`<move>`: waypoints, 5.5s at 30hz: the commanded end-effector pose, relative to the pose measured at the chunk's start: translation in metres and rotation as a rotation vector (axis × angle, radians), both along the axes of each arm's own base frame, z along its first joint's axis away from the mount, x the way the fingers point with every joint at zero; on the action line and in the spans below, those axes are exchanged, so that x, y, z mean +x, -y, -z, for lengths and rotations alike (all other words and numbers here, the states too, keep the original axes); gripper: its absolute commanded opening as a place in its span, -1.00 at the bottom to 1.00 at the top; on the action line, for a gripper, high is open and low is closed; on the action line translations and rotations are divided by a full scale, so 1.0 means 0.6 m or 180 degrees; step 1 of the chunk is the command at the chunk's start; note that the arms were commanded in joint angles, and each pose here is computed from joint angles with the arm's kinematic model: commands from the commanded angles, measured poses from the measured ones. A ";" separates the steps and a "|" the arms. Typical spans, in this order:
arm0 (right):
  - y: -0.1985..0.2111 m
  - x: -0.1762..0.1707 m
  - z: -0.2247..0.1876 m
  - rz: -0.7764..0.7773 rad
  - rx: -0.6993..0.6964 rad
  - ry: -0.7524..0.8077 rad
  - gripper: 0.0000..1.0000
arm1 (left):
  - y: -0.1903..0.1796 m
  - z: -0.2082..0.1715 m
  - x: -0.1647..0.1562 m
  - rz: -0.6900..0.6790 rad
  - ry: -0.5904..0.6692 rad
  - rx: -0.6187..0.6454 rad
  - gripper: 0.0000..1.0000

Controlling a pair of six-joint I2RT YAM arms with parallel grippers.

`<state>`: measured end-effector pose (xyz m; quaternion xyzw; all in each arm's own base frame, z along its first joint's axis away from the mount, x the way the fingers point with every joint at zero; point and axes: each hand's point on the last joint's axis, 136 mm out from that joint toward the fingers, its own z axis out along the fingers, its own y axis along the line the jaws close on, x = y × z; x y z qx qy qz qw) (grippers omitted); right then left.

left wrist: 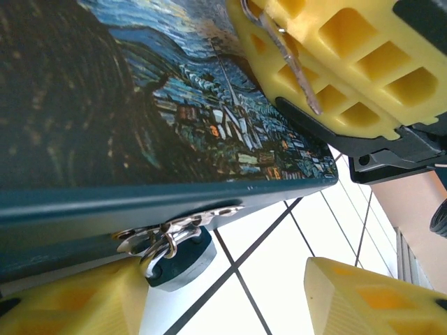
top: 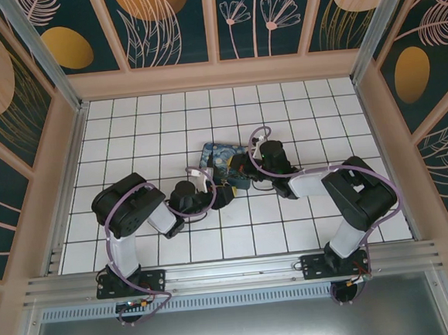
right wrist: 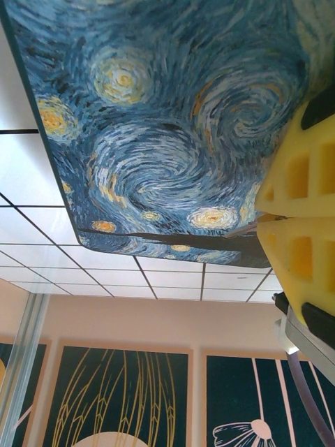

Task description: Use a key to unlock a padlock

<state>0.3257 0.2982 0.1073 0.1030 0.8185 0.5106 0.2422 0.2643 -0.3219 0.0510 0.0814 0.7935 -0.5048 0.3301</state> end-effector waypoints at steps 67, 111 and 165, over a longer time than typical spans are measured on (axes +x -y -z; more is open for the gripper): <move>-0.006 0.011 -0.036 -0.0041 0.0008 0.0131 -1.00 | 0.018 0.037 0.009 0.0069 -0.0483 0.0528 -1.00; 0.141 -0.225 0.026 0.0519 0.0161 0.0142 -1.00 | 0.058 -0.068 -0.008 0.0298 -0.1315 -0.0230 -1.00; 0.083 -0.156 0.007 0.0470 0.0279 0.0092 -1.00 | 0.053 -0.079 -0.001 0.0140 -0.1449 -0.0587 -1.00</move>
